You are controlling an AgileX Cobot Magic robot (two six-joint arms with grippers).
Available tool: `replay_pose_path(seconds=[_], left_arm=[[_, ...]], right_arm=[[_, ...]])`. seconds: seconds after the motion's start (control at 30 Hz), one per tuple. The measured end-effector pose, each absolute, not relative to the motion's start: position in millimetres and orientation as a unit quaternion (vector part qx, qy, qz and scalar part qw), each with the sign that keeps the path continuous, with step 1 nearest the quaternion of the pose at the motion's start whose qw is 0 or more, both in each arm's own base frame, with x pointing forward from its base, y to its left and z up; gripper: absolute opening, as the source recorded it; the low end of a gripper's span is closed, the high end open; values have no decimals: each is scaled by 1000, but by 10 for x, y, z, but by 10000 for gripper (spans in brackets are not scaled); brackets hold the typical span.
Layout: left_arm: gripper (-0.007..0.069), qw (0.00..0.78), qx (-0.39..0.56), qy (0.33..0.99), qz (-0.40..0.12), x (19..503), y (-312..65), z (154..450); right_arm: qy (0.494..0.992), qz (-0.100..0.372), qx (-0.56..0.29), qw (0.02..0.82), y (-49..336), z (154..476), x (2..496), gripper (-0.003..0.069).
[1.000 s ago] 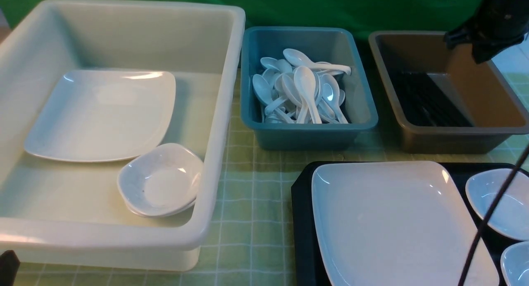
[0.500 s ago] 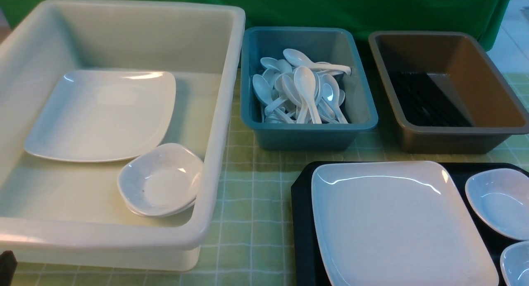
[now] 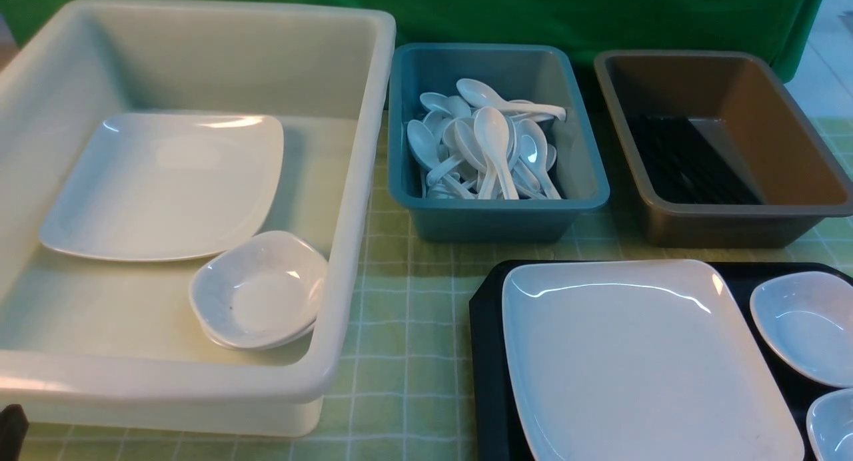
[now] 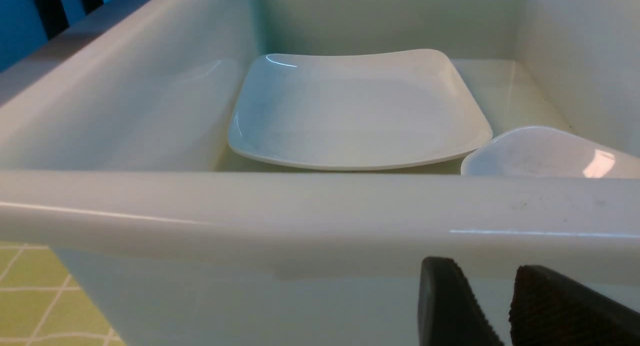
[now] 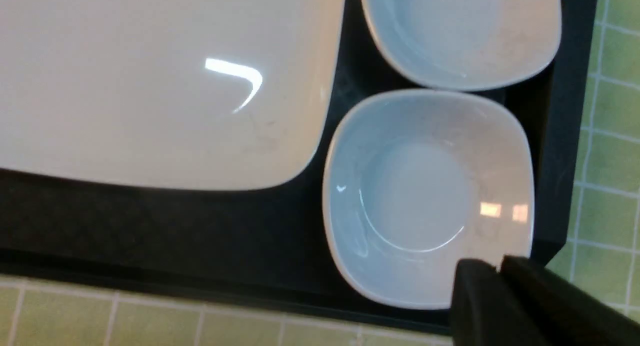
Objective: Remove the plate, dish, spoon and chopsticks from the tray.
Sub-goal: Use the right arm to grab a small plate from the dinner plate
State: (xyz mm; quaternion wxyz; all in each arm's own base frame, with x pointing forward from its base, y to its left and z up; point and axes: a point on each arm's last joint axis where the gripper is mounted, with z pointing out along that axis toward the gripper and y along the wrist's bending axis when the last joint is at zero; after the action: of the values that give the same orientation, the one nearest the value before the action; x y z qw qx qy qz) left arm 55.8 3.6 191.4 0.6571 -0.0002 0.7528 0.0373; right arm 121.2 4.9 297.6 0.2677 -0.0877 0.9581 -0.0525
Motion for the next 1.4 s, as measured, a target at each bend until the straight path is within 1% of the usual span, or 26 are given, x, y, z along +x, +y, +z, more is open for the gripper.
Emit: replay_pose_path(seconds=[0.2,0.8,0.97,1.07,1.13,1.17,1.27,1.33,1.37,1.4], left_arm=[[190,657,0,753,38,558,36,1914],[213,657,0,753,38,558,36,1914],[219,657,0,753,38,558,36,1914],[222,657,0,753,38,558,36,1914],[223,657,0,753,38,558,36,1914],[223,657,0,753,38,558,36,1914],[223,657,0,753,38,558,36,1914],[223,657,0,753,38,558,36,1914],[223,657,0,753,38,558,36,1914],[223,657,0,753,38,558,36,1914]], right_arm=[[960,-46,-68,269,36,2845,1107,57],[960,-46,-65,267,36,2834,1105,76],[967,-49,-67,242,33,2800,1102,83],[972,-50,-70,221,45,2769,1189,85],[978,-52,-74,190,72,2707,1386,88],[978,-51,-74,189,75,2701,1404,89],[980,-52,-80,173,114,2590,1673,102],[980,-51,-86,170,149,2506,1912,132],[980,-50,-88,173,154,2502,1938,140],[978,-51,-103,172,181,2457,2118,179]])
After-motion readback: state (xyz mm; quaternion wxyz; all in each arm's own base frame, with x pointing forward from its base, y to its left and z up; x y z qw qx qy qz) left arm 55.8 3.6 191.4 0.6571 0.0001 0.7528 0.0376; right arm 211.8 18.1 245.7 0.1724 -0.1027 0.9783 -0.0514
